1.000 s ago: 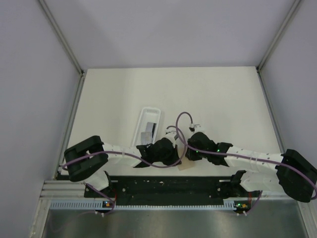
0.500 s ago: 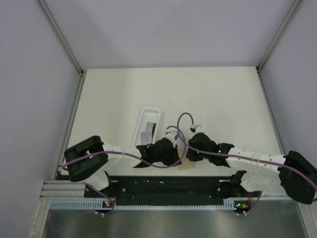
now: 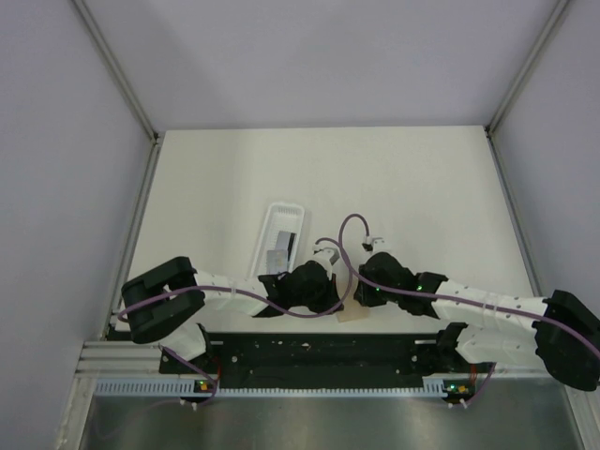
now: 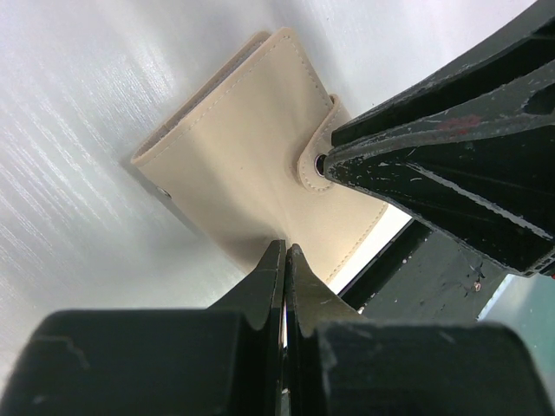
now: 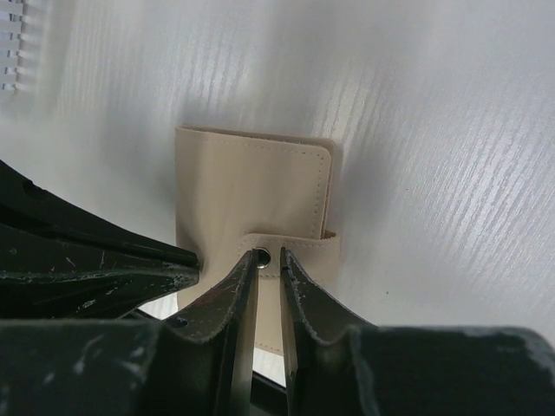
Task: Put the credit cards into the card holder
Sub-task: Close the card holder at the center of the board.
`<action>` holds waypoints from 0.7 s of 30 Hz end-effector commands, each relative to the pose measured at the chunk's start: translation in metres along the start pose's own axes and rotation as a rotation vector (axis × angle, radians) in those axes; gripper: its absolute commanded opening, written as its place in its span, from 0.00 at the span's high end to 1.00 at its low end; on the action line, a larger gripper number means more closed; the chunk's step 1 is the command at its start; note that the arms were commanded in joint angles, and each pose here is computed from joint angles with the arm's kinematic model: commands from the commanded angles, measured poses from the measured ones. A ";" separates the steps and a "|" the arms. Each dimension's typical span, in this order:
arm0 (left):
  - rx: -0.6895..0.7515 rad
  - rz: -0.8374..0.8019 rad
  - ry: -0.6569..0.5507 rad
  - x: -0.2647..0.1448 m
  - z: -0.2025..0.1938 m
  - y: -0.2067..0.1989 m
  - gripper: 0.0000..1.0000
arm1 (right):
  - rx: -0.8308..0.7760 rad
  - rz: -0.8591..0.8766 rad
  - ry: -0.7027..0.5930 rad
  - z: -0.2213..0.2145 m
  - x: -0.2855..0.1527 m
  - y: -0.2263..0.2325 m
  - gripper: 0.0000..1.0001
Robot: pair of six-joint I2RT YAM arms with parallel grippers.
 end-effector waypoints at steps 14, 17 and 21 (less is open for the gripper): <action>0.004 0.015 -0.011 0.003 0.002 0.001 1.00 | -0.014 0.036 -0.002 0.000 -0.003 0.007 0.85; 0.004 0.013 -0.012 0.003 0.002 0.000 1.00 | -0.017 0.036 0.001 0.001 -0.002 0.009 0.85; 0.007 0.013 -0.012 0.003 0.003 0.000 1.00 | -0.022 0.037 0.005 0.001 0.000 0.011 0.86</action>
Point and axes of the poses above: each gripper's point midway between its finger pads, its own x axis out along the fingers, its own y axis along the line the jaws close on, z = x × y, the point moved 4 cm from there along -x, back along the fingers, and after that the axes turned 9 degrees about x, right-handed, at the moved point
